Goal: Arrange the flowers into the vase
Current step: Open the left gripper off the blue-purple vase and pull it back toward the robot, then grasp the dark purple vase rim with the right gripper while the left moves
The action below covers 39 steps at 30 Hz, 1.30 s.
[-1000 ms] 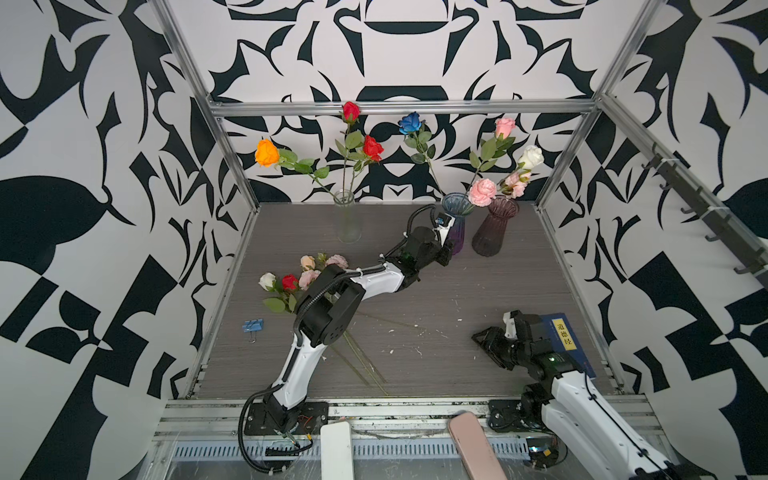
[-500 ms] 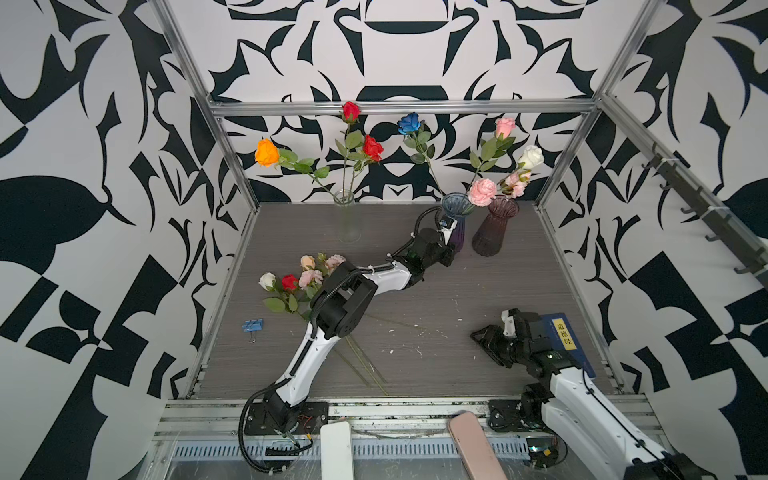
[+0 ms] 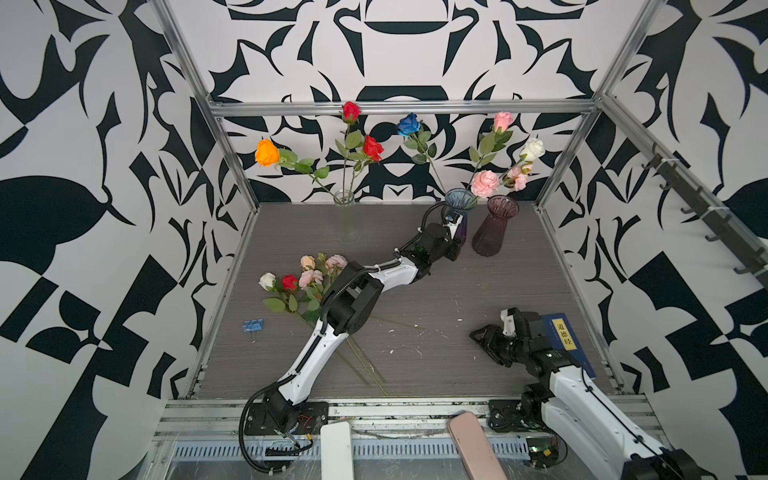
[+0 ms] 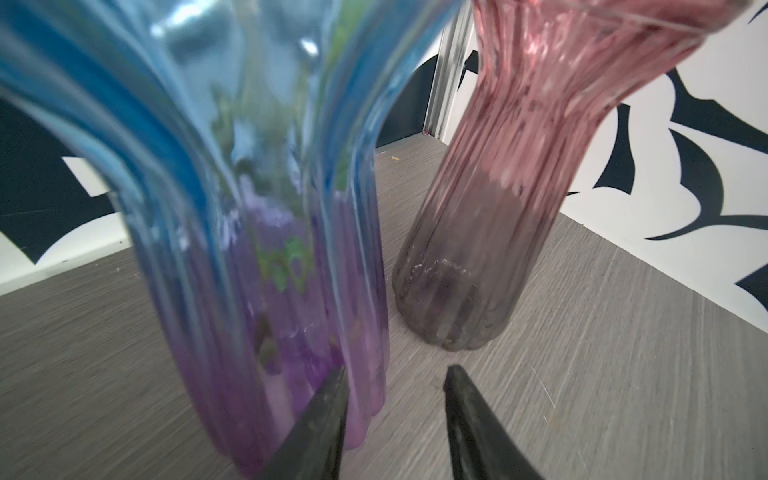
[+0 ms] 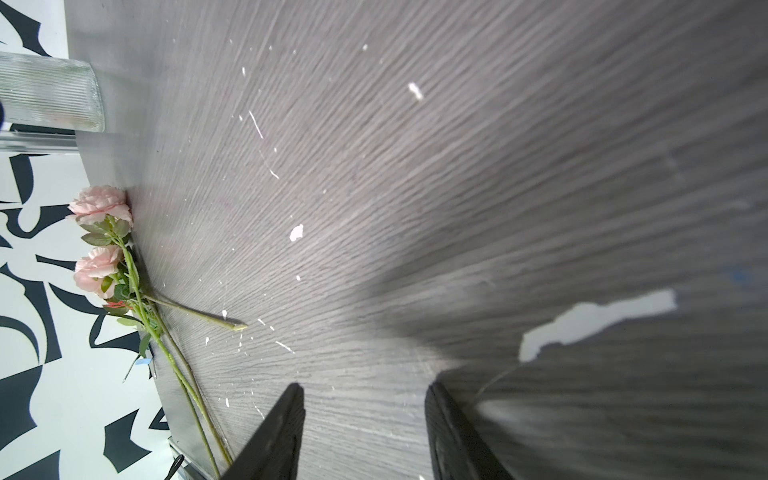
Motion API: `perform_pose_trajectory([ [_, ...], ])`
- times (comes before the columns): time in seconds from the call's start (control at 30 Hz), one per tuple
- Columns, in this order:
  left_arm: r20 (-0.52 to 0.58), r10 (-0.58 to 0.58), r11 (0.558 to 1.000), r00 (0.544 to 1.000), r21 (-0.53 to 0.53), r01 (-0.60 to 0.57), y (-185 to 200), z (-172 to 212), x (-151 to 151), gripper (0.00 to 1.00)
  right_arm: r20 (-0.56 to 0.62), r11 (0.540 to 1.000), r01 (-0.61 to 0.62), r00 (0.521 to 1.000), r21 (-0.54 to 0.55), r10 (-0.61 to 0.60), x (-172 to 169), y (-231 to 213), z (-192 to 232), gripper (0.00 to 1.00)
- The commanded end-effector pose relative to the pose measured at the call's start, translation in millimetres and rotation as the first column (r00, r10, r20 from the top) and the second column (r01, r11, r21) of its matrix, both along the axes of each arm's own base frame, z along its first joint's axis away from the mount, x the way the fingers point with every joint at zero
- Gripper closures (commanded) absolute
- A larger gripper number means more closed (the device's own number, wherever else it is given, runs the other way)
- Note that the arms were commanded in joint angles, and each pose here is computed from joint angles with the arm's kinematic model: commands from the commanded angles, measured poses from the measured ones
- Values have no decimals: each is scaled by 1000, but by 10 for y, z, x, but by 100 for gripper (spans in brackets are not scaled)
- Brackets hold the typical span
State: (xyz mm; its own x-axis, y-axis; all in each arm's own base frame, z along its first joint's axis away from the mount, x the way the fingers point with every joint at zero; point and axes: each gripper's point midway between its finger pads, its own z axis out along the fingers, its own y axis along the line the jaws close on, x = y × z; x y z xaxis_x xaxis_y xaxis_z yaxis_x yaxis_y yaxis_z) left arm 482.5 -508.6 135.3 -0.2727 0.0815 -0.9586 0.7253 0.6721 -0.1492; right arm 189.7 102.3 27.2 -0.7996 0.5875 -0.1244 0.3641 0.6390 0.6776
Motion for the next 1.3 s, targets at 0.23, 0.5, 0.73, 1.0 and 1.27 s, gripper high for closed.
perform_pose_trajectory([
  [0.23,1,-46,996,999,-76,46,125,204,-140,57,8,1000,-11,1000,-12,11,53,-10,39,49],
  [0.5,53,-163,982,985,-86,167,636,767,-1274,46,0,1000,26,1000,-9,-26,-26,-55,5,48],
  [0.73,-115,-209,975,971,-99,199,1579,625,-2307,34,-26,998,59,998,11,-58,-113,-68,-101,49],
  [1.0,-95,-118,953,989,-291,86,2308,408,-2766,19,-82,999,34,996,-7,-35,-93,-55,-179,48],
  [1.27,-123,-169,957,978,-259,133,2179,340,-2771,16,-46,994,-5,999,-110,0,688,-150,312,52],
])
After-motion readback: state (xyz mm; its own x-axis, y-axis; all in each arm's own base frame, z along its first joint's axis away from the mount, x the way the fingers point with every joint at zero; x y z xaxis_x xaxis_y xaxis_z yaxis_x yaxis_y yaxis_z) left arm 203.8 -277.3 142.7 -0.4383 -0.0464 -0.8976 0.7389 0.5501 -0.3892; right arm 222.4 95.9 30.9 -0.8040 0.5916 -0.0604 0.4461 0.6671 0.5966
